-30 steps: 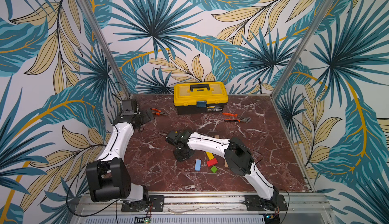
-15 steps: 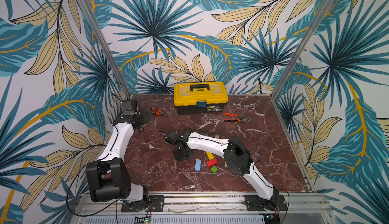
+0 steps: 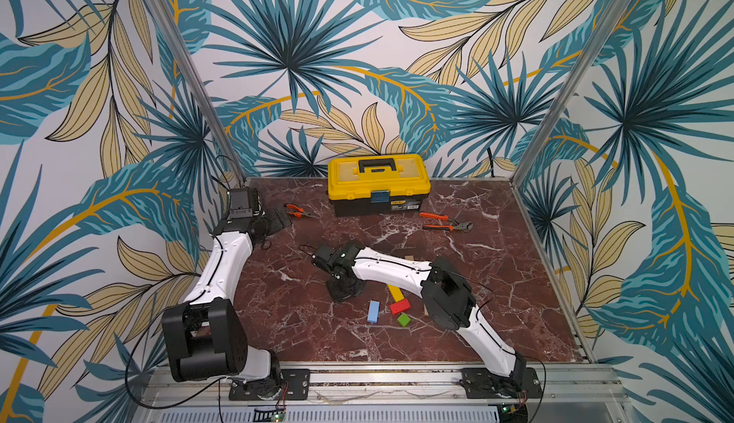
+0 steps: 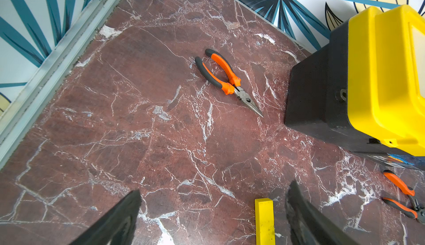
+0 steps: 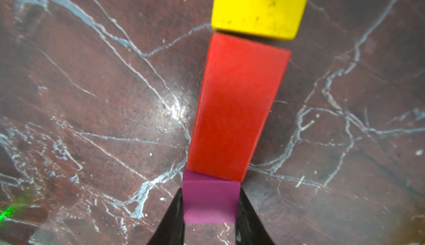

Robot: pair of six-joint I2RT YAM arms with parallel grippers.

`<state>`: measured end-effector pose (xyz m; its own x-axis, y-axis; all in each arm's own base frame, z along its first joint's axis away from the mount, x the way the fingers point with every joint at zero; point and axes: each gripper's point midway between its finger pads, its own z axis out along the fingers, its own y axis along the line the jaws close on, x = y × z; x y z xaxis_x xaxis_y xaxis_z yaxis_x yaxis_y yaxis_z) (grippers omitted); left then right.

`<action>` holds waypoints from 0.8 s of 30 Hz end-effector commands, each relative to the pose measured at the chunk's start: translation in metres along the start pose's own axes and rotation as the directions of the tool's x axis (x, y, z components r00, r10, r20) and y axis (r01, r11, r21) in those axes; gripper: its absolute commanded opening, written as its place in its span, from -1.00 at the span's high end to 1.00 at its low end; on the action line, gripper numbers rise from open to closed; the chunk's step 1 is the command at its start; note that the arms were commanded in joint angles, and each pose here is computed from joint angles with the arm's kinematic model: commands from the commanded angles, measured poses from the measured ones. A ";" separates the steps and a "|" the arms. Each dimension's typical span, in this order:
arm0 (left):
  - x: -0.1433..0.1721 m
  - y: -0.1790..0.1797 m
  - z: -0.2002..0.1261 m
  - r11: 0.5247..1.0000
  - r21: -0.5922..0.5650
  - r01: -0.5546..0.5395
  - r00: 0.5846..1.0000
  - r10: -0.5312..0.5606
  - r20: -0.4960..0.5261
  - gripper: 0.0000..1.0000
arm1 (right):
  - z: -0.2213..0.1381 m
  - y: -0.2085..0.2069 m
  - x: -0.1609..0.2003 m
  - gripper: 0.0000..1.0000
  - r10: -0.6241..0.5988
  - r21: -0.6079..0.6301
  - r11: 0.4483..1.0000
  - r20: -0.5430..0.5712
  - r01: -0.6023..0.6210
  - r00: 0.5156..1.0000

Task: Assemble the letter v with building blocks
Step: Assemble the building block at the center of the board.

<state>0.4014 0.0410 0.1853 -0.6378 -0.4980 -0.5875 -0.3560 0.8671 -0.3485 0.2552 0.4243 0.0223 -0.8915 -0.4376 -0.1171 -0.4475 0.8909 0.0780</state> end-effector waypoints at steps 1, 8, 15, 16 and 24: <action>-0.004 -0.002 -0.008 1.000 0.006 -0.018 0.999 0.018 0.031 -0.99 | 0.021 -0.013 0.009 0.51 0.017 0.058 0.998 -0.052 -0.014 0.999; -0.005 -0.002 -0.008 1.000 0.008 -0.018 0.999 0.017 0.032 -0.99 | 0.022 -0.014 0.009 0.46 0.019 0.061 0.998 -0.054 -0.016 0.998; -0.005 -0.002 -0.008 1.000 0.008 -0.019 0.999 0.018 0.032 -0.99 | 0.018 -0.014 0.008 0.26 0.020 0.065 0.998 -0.043 -0.017 0.999; -0.005 -0.002 -0.008 1.000 0.008 -0.018 0.999 0.017 0.032 -0.99 | 0.018 -0.015 0.007 0.24 0.021 0.066 0.998 -0.041 -0.018 0.999; -0.004 -0.002 -0.008 1.000 0.007 -0.016 0.999 0.016 0.031 -0.99 | 0.016 -0.014 0.006 0.04 0.019 0.062 0.998 -0.035 -0.017 0.999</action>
<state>0.4014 0.0410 0.1853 -0.6378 -0.4980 -0.5875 -0.3560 0.8671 -0.3485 0.2581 0.4236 0.0207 -0.8943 -0.4305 -0.1220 -0.4401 0.8954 0.0669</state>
